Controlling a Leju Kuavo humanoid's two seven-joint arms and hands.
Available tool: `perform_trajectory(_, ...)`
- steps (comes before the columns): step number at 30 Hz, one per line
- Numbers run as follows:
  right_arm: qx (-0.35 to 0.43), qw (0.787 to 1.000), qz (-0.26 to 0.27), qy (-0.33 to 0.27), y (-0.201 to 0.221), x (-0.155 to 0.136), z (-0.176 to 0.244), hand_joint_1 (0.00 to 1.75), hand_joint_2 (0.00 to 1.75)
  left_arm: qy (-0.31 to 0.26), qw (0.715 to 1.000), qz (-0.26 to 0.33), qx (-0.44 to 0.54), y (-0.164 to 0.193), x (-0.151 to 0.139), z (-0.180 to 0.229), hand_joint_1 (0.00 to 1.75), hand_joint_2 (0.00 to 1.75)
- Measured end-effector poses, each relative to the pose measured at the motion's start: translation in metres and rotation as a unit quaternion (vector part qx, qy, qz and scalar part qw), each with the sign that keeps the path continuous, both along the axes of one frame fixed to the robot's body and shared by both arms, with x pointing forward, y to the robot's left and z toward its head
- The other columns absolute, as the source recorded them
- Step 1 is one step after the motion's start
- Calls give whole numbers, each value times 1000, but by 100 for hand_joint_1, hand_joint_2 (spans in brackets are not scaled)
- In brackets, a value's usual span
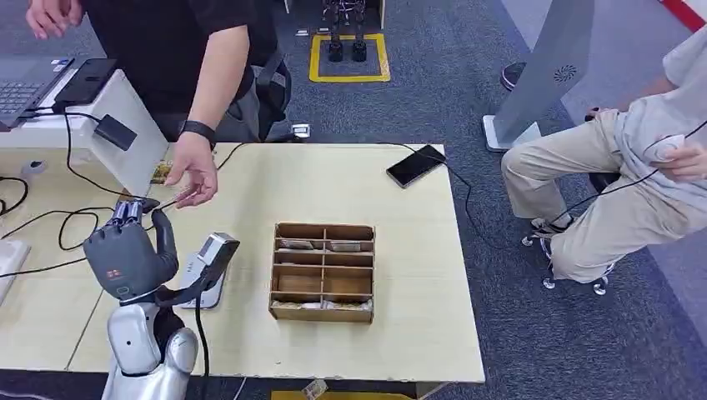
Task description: Pass the card to the sensor for recognition and then transmit it.
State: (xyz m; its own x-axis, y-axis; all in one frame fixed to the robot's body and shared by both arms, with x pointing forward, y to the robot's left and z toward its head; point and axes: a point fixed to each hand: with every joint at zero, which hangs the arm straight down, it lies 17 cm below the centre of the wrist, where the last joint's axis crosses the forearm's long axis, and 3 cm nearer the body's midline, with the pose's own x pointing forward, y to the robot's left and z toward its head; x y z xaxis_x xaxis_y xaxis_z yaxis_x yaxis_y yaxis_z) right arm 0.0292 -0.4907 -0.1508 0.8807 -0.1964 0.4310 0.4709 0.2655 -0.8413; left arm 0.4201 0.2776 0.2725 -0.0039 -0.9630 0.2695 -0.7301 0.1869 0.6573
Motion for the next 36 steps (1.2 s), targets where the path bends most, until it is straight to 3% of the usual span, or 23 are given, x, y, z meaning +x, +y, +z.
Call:
perform_trajectory(23,5,1000,0,-2,3,1,-3,0,175,-3,1000,11,-2,9,-2,1,175,175)
perform_trajectory(29,9,1000,3,-5,7,2,-6,0,175,13,1000,21,-3,16,1,-11,175,175)
perform_trajectory(36,18,1000,4,-6,13,4,-10,0,175,71,997,20,-8,13,11,-56,175,175)
